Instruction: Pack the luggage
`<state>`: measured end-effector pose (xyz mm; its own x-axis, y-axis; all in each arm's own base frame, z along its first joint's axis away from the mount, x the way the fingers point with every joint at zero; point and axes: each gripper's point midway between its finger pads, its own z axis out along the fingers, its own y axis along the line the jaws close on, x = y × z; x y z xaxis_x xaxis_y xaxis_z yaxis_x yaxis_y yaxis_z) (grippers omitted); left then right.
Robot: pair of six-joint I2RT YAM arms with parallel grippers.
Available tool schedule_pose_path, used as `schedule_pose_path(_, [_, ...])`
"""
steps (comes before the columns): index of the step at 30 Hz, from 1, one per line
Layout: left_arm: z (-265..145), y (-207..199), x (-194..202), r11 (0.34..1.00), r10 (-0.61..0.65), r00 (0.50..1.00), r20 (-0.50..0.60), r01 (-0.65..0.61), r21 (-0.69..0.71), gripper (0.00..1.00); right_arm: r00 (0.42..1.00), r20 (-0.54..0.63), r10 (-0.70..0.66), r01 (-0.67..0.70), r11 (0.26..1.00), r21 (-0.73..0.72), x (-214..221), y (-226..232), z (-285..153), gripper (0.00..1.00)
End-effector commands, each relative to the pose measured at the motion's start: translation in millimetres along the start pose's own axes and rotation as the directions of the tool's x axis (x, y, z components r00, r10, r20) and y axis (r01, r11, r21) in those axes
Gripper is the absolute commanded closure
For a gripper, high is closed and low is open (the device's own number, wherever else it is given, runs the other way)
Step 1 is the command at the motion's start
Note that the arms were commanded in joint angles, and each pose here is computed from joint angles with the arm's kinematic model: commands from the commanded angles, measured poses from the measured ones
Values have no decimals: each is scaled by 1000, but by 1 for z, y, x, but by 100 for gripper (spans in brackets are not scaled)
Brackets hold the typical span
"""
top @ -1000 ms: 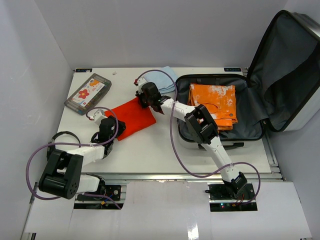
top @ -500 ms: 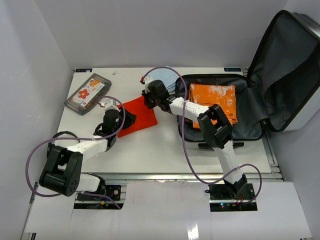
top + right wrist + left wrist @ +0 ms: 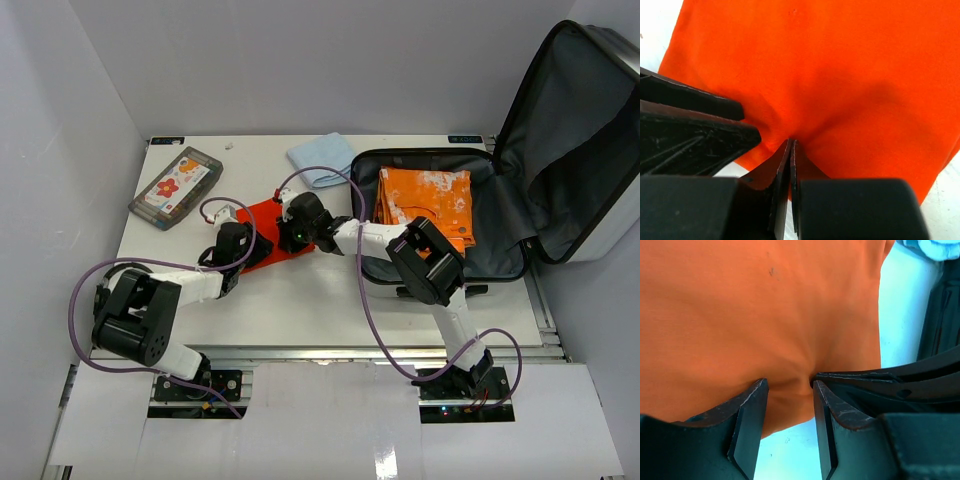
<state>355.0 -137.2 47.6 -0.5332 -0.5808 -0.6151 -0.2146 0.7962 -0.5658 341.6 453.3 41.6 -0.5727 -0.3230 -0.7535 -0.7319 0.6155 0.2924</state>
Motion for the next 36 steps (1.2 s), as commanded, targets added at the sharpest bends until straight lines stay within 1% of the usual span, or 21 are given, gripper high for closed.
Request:
schedule_pose_path(1, [-7, 21, -10, 994, -24, 998, 63, 30, -100, 47, 997, 65, 40, -41, 999, 12, -17, -5, -5, 92])
schedule_pose_path(4, [-17, 17, -27, 994, -24, 992, 124, 37, -104, 46, 997, 63, 39, -41, 999, 24, -19, -5, -10, 92])
schedule_pose_path(6, [-24, 8, -48, 995, 4, 985, 170, 14, -102, 44, 997, 74, 18, -21, 999, 32, -34, -3, -16, 92])
schedule_pose_path(8, [-31, 2, -76, 992, 48, 972, 231, -20, -123, 39, 997, 70, -16, 10, 997, 78, -44, -9, -24, 82])
schedule_pose_path(9, [-32, 5, -81, 990, 54, 970, 237, -21, -140, 37, 996, 83, -32, 25, 996, 84, -52, -9, -26, 77])
schedule_pose_path(11, [-29, 9, -93, 990, 47, 975, 219, -16, -139, 31, 996, 73, -43, 34, 991, 129, -69, -18, -33, 64])
schedule_pose_path(13, [-24, 19, -94, 992, 37, 983, 178, -15, -123, 27, 997, 66, -40, 29, 987, 159, -74, -31, -35, 49])
schedule_pose_path(16, [-18, 45, -95, 984, 49, 989, 142, -23, -174, 25, 999, 35, -10, 4, 983, 184, -73, -52, -35, 38])
schedule_pose_path(19, [-15, 73, -98, 977, -1, 991, 131, 29, -214, 23, 1000, 25, 7, -12, 983, 185, -78, -65, -33, 29])
schedule_pose_path(22, [-9, 78, -86, 984, -43, 996, 84, 57, -171, 24, 1000, 12, 29, -31, 985, 168, -78, -76, -27, 26])
schedule_pose_path(25, [1, 83, -77, 982, -39, 998, 45, 46, -181, 24, 999, -12, 47, -44, 984, 171, -71, -88, -19, 23])
schedule_pose_path(29, [12, 83, -64, 988, -39, 999, -15, 36, -152, 24, 998, -34, 50, -44, 986, 160, -68, -93, -8, 22])
schedule_pose_path(36, [19, 90, -54, 985, -51, 998, -42, 43, -167, 24, 995, -69, 67, -56, 987, 148, -51, -96, 7, 21])
